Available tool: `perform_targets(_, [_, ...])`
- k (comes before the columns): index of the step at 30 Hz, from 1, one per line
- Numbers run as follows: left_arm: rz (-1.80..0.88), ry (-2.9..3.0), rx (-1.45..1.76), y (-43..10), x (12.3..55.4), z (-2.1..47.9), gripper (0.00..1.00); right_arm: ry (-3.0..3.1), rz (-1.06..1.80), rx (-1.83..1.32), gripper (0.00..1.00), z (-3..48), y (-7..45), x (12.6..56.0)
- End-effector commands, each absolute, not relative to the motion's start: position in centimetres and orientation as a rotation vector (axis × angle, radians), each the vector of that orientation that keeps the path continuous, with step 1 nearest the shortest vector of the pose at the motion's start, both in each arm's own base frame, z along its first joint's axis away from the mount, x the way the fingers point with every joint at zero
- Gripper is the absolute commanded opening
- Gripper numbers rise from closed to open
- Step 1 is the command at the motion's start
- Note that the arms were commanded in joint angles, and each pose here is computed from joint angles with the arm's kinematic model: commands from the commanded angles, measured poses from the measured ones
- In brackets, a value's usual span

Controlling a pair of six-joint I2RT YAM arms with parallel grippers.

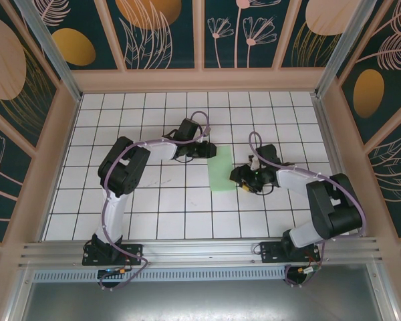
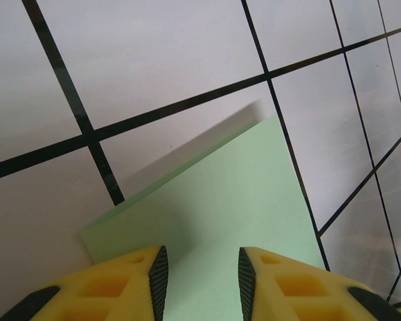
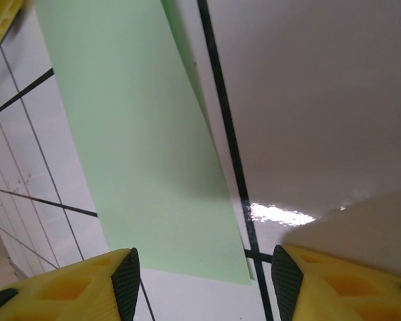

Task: Fold a paper plane with a square sheet of paper (fold left side to right side)
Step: Fold the triangle a second time at the center of the table.

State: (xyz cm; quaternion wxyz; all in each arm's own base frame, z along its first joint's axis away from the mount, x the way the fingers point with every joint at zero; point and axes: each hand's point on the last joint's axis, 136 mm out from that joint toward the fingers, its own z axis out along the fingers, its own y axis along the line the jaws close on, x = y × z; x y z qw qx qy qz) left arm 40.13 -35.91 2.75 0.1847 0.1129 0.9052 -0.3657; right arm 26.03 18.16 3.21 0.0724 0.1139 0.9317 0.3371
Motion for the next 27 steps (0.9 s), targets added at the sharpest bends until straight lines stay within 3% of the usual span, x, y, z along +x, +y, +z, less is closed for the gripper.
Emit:
perform_targets(1, [-1.043,2.587,0.348,-36.1,39.5,1.2,0.37,2.737,0.965,0.308,0.58,4.4,18.5,28.8])
perform_targets(14, [-1.047,2.585,0.350,-36.1,39.4,1.4,0.37,2.725,0.932,0.222,0.57,3.5,19.9,33.7])
perform_targets(27, [-1.053,2.583,0.358,-36.2,39.3,1.4,0.37,2.700,1.049,0.142,0.50,4.2,21.5,33.8])
